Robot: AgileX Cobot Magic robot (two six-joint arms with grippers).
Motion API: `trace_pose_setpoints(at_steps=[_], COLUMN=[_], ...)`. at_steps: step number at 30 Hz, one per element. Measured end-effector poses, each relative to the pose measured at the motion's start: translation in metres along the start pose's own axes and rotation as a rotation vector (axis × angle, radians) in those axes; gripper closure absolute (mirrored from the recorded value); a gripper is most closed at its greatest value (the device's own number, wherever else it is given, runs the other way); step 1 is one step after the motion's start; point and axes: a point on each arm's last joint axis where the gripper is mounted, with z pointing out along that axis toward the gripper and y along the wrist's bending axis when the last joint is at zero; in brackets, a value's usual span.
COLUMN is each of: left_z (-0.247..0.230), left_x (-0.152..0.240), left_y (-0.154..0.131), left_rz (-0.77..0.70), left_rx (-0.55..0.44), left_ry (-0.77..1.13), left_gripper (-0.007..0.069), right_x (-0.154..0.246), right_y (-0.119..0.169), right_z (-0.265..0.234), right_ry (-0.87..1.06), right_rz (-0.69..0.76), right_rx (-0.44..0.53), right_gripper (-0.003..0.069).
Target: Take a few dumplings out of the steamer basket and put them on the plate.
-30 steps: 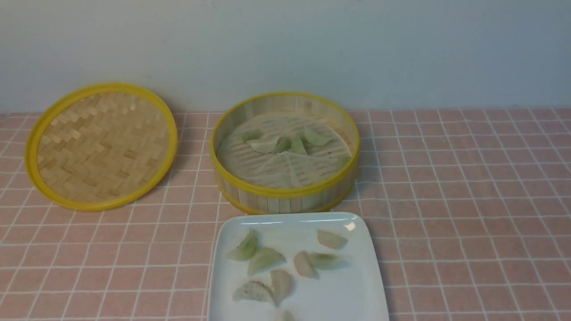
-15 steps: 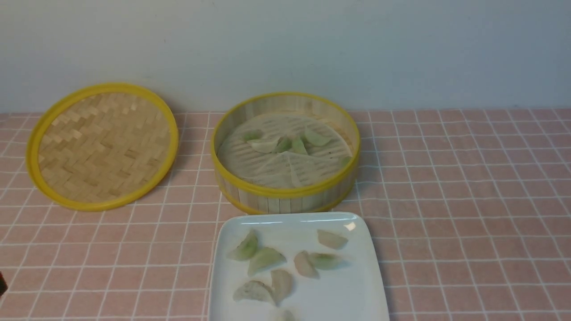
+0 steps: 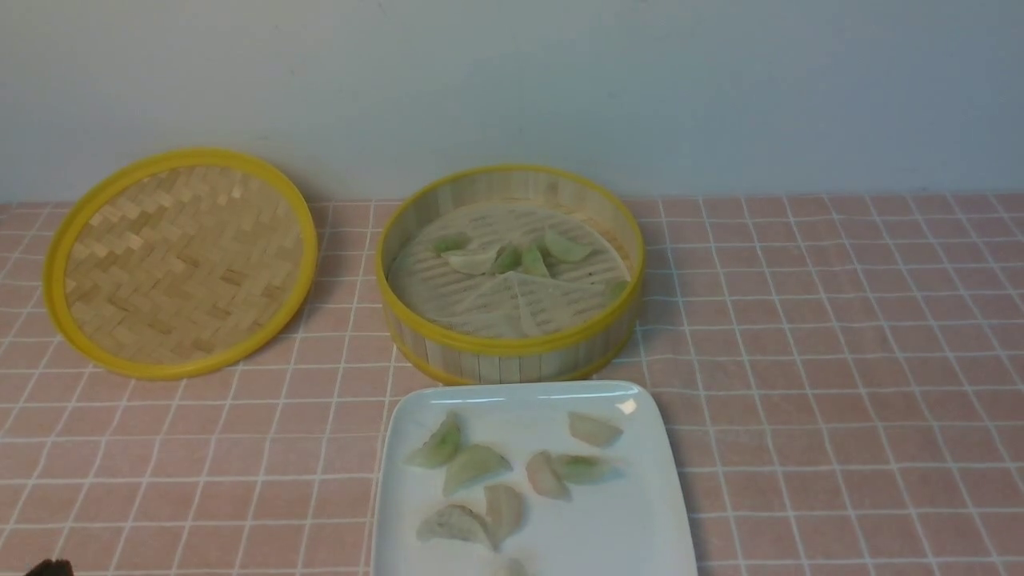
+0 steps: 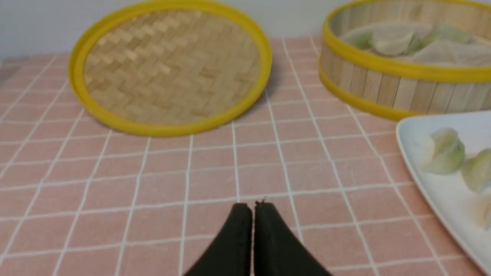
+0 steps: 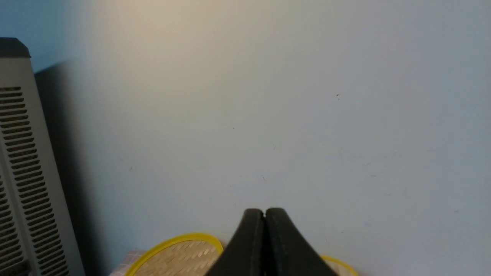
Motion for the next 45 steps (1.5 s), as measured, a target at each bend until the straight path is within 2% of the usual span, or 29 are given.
trace_pose_setpoints(at_steps=[25, 30, 39, 41, 45], left_z=[0.000, 0.000, 0.000, 0.000, 0.000], left_x=[0.001, 0.001, 0.001, 0.001, 0.001], left_y=[0.000, 0.000, 0.000, 0.000, 0.000], left_rz=[0.005, 0.004, 0.004, 0.003, 0.003], left_rx=[-0.003, -0.003, -0.002, -0.002, -0.002], left_ry=[0.012, 0.012, 0.012, 0.013, 0.013], left_gripper=[0.0631, 0.0631, 0.0631, 0.0631, 0.0631], right_x=[0.000, 0.003, 0.037, 0.047, 0.077], right_y=[0.000, 0.001, -0.003, -0.006, -0.021], right_z=[0.000, 0.001, 0.008, 0.010, 0.012], right_ry=[0.000, 0.007, 0.108, 0.134, 0.207], right_rz=[0.002, -0.046, -0.166, -0.180, -0.214], right_rx=[0.000, -0.010, -0.023, 0.021, 0.238], right_gripper=[0.0673, 0.0673, 0.0673, 0.0673, 0.0673])
